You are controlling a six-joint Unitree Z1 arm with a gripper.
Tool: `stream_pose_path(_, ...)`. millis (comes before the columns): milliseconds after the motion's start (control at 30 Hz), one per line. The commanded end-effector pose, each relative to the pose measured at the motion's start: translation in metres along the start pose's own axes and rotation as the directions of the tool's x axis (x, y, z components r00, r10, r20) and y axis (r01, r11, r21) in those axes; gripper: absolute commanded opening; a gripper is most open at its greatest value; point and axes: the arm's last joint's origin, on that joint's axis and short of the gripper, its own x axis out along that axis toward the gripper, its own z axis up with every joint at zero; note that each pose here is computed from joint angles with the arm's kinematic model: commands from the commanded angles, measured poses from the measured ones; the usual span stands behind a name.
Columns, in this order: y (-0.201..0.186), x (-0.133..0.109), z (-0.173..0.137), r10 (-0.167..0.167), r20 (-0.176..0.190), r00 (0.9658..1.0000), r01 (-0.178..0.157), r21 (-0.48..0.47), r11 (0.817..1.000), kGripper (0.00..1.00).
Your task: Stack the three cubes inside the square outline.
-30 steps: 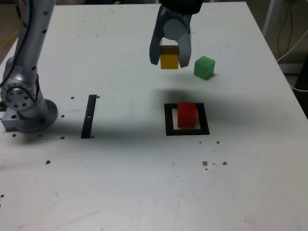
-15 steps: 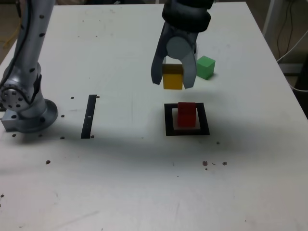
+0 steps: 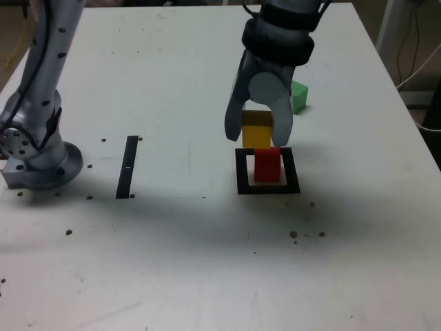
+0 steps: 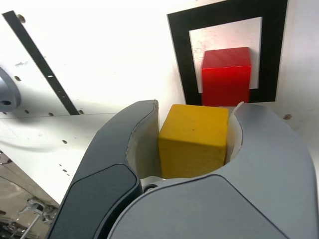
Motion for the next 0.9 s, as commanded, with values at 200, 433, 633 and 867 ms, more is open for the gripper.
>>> stream_pose_path(200,0.001,0.008,0.014,-0.005,-0.015,0.9999,0.005,0.0,1.0,0.38)
stream_pose_path(433,0.005,0.018,0.023,-0.013,-0.035,0.9993,0.013,-0.005,1.0,0.38)
stream_pose_path(633,0.014,0.025,0.027,-0.021,-0.047,0.9987,0.021,-0.012,1.0,0.38)
stream_pose_path(867,0.019,0.029,0.031,-0.024,-0.051,0.9984,0.023,-0.014,1.0,0.38)
